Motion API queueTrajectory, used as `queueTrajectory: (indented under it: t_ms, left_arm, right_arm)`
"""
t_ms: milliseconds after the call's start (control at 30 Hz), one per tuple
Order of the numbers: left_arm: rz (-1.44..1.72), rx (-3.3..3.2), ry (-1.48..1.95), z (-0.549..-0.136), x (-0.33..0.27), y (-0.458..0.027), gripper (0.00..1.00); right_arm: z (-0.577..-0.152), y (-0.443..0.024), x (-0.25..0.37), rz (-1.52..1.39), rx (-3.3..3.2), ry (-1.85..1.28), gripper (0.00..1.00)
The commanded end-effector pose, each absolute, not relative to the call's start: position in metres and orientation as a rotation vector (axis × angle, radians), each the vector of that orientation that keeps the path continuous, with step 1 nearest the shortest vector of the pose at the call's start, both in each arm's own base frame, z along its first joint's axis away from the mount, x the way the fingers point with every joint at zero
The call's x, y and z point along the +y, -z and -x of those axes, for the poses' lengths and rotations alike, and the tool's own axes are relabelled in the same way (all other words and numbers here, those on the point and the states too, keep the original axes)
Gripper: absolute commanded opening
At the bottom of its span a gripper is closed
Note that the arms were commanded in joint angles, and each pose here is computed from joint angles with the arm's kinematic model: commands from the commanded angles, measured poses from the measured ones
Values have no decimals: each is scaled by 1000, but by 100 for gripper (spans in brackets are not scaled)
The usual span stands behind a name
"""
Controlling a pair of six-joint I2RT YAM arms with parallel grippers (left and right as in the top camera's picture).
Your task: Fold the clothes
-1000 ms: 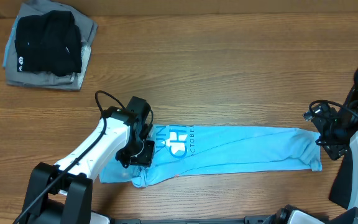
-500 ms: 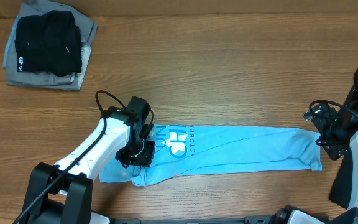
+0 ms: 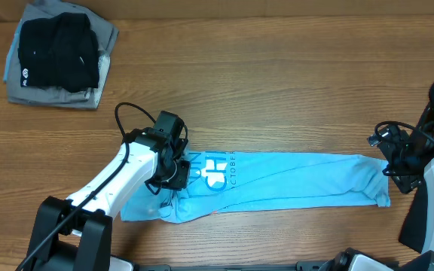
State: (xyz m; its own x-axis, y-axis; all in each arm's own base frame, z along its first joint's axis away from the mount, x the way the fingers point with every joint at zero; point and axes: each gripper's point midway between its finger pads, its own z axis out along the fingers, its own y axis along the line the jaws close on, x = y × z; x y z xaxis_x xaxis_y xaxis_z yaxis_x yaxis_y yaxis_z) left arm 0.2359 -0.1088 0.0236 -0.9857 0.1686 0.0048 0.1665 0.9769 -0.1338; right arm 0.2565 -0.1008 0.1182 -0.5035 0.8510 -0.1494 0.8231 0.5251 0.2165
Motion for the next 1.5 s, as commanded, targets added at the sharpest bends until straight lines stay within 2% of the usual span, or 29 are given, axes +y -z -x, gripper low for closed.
queueTrajectory:
  t_ms: [0,67,167,300,467,800,1200,1367,1467]
  left_arm:
    - [238,-3124,-122,-240,-91,-20,24]
    - [215,-3116,-139,-240,-88,-21,21]
    - [239,-3069,-252,-232,-93,-22,25]
    - [284,-3028,-377,-225,-106,-26,25]
    - [384,-3002,-498,-223,-118,-29,17]
    - [331,-3009,-498,-225,-118,-29,16]
    - [290,-2956,-427,-210,-109,-29,29]
    - [333,-2964,-434,-212,-110,-29,44]
    - [343,-2978,-440,-216,-111,-28,48]
  right_arm:
    - [-258,-117,-99,-1403,2535,-175,100]
    - [-257,-117,-99,-1403,2535,-175,100]
    - [-258,-117,-99,-1402,2534,-176,100]
    - [-259,-117,-100,-1400,2531,-176,100]
    - [-259,-117,-100,-1399,2530,-176,100]
    - [-259,-117,-100,-1399,2530,-176,100]
    - [-259,-117,-100,-1399,2530,-175,100]
    - [-259,-117,-100,-1399,2529,-175,100]
    - [-259,-117,-100,-1399,2529,-175,100]
